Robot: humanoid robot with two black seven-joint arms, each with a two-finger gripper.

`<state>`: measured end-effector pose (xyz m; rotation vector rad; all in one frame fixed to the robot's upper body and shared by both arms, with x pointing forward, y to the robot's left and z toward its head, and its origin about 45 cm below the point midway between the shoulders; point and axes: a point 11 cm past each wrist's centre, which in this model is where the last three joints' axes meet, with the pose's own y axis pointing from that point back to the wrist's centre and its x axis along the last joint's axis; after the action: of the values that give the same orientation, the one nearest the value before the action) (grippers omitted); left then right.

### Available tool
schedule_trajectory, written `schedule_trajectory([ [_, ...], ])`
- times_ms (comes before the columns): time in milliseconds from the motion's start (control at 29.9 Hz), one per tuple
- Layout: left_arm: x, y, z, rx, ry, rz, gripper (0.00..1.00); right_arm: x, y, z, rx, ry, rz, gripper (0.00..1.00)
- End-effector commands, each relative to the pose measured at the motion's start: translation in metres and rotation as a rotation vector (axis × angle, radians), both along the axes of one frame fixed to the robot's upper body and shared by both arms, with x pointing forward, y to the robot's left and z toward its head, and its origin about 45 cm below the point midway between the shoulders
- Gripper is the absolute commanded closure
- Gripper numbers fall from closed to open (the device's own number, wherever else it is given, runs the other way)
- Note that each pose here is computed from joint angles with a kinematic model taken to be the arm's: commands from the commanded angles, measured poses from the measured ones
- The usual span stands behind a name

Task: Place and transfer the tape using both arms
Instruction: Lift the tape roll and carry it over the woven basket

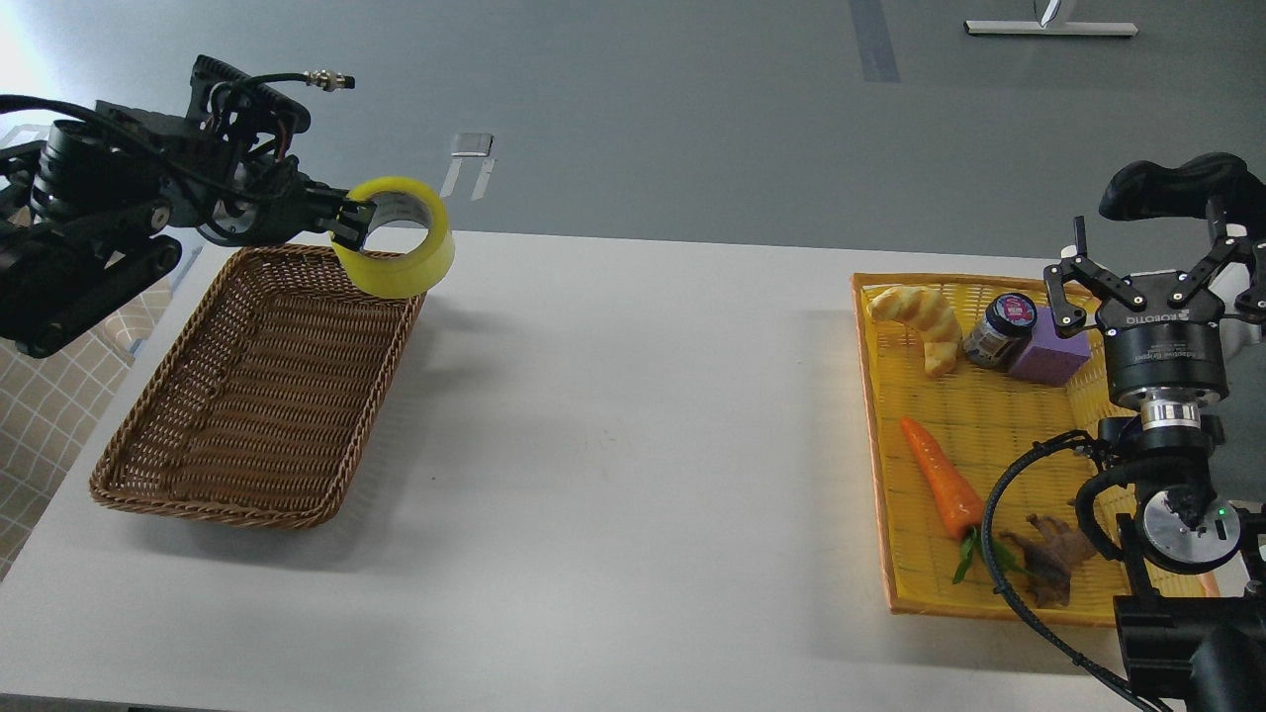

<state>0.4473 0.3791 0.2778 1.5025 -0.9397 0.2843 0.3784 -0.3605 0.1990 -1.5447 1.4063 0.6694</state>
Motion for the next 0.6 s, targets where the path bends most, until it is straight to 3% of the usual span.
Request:
schedule_trajectory([
  [0,-0.009,0.018,-0.007,0.014,0.02,0.033,1.0,0.0,0.0,0.0,0.0,0.0,0.001,0.0],
  [568,-0.048,0.075,-0.048,0.038,0.082,0.135,1.0,0.002,0.002,0.002,0.003,-0.006,0.005,0.0],
])
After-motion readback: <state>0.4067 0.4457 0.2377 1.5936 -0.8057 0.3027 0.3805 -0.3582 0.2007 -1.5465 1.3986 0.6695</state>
